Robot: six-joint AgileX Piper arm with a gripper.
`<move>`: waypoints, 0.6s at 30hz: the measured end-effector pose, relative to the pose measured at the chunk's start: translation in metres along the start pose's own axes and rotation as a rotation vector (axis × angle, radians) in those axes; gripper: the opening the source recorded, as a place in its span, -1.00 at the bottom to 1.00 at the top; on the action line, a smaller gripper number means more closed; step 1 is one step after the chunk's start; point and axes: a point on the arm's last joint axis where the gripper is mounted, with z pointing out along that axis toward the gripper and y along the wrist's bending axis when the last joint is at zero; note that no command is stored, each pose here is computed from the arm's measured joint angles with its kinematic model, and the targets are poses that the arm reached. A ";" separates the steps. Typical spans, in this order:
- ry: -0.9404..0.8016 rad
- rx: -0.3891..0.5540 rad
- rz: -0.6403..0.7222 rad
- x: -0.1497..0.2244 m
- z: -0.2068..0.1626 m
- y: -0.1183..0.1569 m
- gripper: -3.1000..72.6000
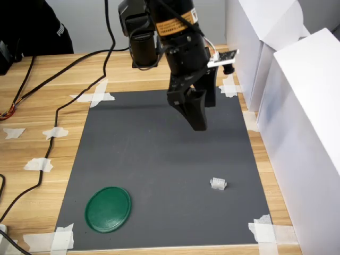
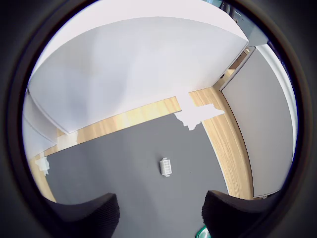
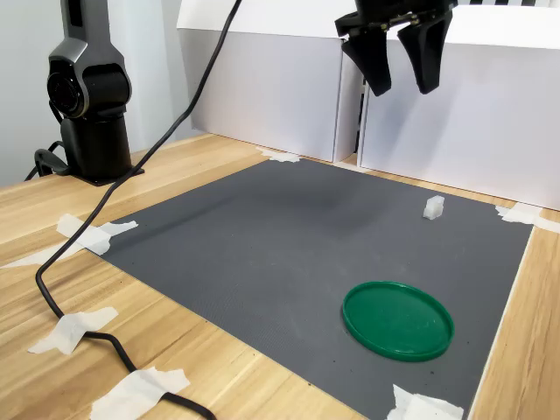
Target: Grasp a white terminal and put it on the green lid.
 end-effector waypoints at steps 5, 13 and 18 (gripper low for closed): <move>0.026 -0.037 0.009 0.000 0.028 0.003 0.97; 0.076 -0.031 0.014 -0.007 0.058 0.012 0.92; 0.059 0.020 0.014 -0.009 0.065 0.006 0.89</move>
